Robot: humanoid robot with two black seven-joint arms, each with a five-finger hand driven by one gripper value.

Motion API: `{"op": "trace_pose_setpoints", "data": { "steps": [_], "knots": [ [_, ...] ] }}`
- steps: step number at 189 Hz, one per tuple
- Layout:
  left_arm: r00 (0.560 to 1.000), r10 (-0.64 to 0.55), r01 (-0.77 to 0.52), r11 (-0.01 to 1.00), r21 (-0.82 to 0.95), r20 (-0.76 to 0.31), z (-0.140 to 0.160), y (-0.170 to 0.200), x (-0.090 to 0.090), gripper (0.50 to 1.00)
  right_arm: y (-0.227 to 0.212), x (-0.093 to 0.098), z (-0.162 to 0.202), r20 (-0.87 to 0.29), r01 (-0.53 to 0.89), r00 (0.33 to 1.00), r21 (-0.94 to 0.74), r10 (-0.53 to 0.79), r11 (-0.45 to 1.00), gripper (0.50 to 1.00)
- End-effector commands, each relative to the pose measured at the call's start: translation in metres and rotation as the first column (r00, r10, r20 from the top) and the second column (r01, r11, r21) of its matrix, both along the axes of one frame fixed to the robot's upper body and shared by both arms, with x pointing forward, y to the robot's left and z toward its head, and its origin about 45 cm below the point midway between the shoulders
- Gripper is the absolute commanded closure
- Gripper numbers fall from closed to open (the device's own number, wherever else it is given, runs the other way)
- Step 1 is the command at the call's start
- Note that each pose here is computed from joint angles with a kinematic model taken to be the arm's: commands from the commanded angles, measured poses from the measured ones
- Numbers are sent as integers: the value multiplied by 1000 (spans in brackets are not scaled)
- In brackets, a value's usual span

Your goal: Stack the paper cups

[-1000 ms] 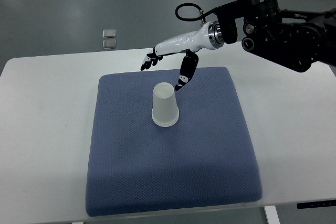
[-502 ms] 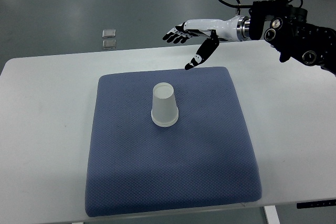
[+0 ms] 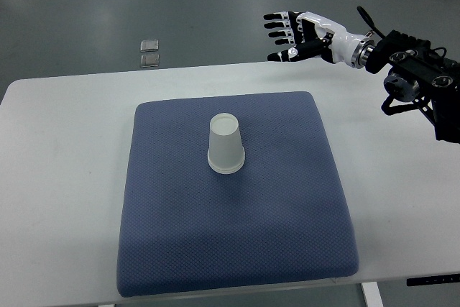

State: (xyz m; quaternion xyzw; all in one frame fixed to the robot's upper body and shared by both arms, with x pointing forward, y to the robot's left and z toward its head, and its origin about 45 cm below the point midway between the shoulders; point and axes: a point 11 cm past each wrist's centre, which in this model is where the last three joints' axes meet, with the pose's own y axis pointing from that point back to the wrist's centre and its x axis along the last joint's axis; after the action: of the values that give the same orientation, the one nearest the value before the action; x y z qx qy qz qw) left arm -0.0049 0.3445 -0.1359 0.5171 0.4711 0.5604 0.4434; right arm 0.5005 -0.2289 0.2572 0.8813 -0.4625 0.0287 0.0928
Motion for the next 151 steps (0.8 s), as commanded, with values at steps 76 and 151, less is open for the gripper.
{"op": "trace_pose_setpoints", "data": {
  "steps": [76, 151],
  "knots": [
    [1000, 0, 0, 1000, 0, 0, 0, 0, 0, 500, -32, -13, -50, -246, 378, 924, 453, -294, 807, 607],
    [1000, 0, 0, 1000, 0, 0, 0, 0, 0, 500, -37, -24, -78, -357, 508, 859, 508, -366, 696, 589]
  ]
}}
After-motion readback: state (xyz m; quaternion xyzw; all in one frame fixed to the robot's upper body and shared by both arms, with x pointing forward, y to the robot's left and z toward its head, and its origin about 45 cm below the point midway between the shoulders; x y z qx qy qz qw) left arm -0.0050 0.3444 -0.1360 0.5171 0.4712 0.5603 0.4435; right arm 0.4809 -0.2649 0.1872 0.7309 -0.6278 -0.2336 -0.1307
